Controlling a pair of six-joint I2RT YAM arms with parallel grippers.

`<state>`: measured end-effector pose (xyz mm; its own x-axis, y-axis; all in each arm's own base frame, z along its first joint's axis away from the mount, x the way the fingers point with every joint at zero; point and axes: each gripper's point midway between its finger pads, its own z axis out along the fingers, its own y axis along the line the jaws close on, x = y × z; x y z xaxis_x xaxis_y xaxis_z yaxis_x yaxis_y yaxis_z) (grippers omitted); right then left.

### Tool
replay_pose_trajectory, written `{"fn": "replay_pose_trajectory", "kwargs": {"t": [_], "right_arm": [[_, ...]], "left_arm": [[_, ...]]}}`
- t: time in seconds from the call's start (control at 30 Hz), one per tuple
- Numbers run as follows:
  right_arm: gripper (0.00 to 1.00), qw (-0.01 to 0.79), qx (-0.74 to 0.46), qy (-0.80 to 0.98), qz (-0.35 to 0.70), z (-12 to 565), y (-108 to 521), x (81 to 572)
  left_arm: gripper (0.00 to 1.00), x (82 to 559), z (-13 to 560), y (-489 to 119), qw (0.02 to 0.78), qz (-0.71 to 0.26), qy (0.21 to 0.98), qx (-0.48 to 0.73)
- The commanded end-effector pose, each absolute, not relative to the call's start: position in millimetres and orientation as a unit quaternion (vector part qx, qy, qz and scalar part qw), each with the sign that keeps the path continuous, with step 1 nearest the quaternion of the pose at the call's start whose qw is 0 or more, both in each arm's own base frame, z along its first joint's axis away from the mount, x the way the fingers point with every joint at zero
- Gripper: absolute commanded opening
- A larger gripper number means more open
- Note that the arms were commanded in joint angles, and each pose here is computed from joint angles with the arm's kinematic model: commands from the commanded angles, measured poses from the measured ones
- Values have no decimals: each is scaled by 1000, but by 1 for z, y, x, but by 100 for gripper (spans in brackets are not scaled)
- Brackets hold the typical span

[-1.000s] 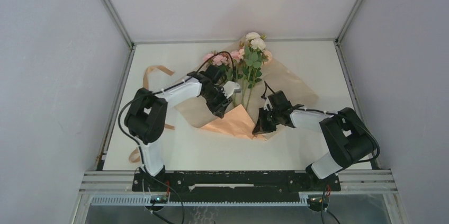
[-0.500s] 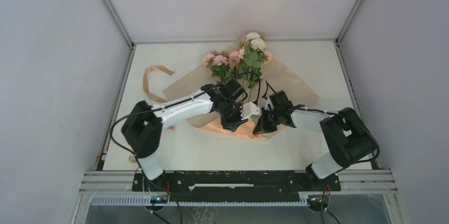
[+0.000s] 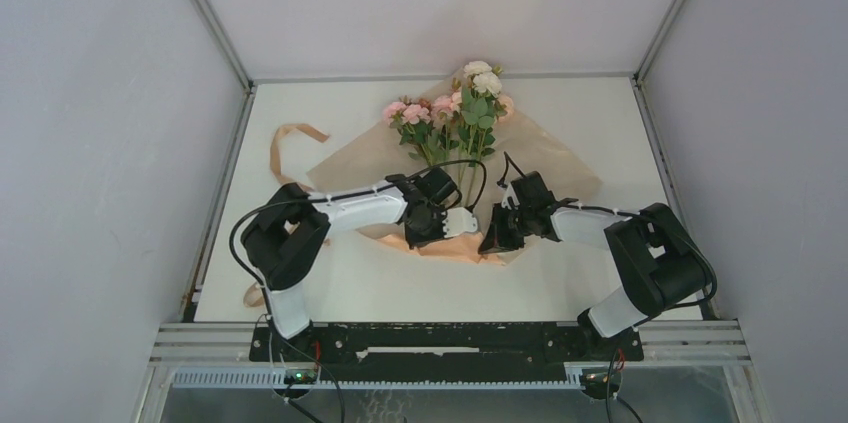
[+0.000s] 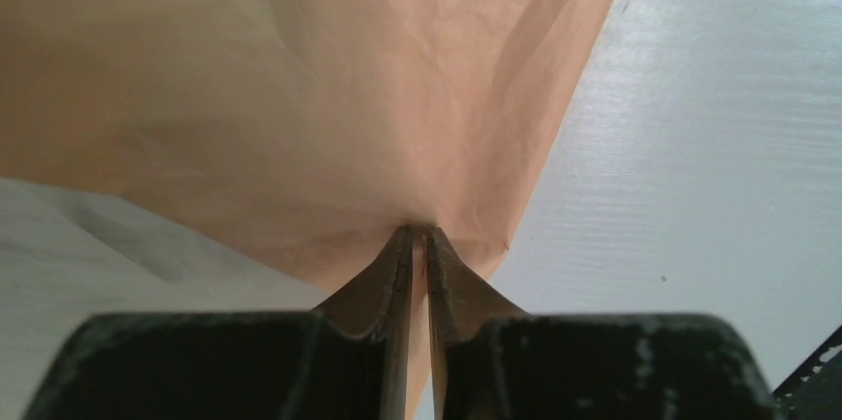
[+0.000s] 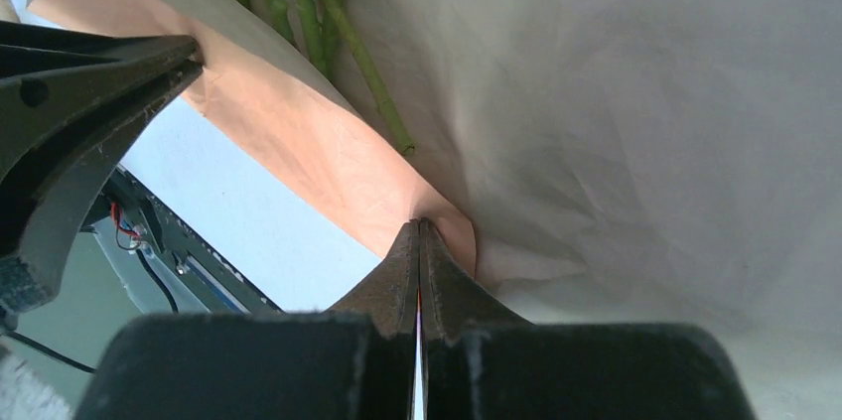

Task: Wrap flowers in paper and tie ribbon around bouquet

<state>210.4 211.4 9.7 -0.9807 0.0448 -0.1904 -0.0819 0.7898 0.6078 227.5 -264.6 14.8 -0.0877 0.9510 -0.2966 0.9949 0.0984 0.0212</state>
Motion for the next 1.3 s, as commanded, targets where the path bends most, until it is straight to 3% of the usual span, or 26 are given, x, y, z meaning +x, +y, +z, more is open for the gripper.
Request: {"fn": "replay_pose_trajectory", "kwargs": {"t": [0.0, 0.17, 0.4, 0.57, 0.73, 0.87, 1.0, 1.27], "right_arm": [[0, 96, -4, 951, 293, -1, 196, 205], [0, 96, -2, 951, 293, -1, 194, 206], [0, 93, 1, 952, 290, -3, 190, 206], [0, 94, 1, 952, 290, -2, 190, 206], [0, 88, 1, 952, 294, -3, 192, 204], [0, 95, -3, 952, 290, 0, 192, 204], [0, 89, -6, 948, 307, 2, 200, 203], [0, 96, -14, 945, 311, 11, 203, 202]], "left_arm": [[15, 218, 6, -220, 71, -28, 720, 690], [15, 210, -4, -179, 29, 8, 729, 684], [18, 188, 8, -156, 13, -30, 746, 666], [19, 204, 19, -138, 17, -29, 780, 625], [20, 227, 70, -183, 94, -40, 779, 619], [19, 221, 103, -245, 143, -115, 748, 638], [20, 218, 84, -291, 153, -201, 753, 608], [20, 231, 20, -291, 120, -183, 804, 553]]}}
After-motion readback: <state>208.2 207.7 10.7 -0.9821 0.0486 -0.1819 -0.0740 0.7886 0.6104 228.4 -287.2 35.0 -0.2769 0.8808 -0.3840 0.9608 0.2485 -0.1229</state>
